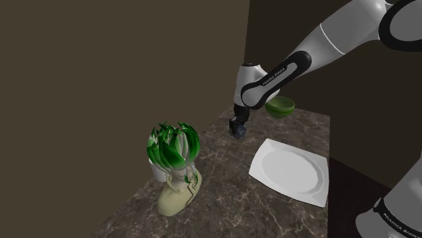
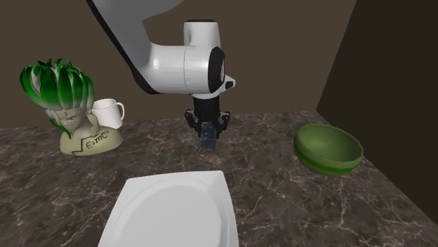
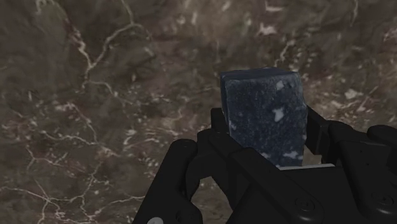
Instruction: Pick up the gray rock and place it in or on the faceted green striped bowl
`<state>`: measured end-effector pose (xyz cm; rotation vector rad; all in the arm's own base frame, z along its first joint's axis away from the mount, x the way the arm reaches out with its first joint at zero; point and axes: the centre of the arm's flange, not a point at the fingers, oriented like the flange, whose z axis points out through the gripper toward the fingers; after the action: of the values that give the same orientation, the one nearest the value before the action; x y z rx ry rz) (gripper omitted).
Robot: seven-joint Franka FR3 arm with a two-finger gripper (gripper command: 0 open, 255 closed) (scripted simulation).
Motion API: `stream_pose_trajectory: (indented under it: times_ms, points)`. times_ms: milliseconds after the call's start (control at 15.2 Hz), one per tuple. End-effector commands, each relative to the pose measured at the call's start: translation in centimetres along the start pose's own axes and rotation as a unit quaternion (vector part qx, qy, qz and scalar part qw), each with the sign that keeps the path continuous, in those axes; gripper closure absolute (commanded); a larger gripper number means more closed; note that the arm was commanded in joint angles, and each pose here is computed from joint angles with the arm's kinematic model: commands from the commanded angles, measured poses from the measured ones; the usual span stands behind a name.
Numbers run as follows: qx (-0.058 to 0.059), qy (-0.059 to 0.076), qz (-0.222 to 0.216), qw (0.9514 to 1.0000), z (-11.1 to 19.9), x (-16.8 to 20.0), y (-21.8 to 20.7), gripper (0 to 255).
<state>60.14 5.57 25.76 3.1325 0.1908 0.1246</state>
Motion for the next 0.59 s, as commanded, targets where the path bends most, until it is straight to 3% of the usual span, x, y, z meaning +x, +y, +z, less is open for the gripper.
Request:
stream_pose_trajectory:
  times_ms: [0, 528]
  points:
    - [0.0, -0.001, -0.001, 1.0, 0.1, -0.1, -0.1, 255]
    - [0.0, -0.001, -0.001, 1.0, -3.6, 0.3, 0.0, 255]
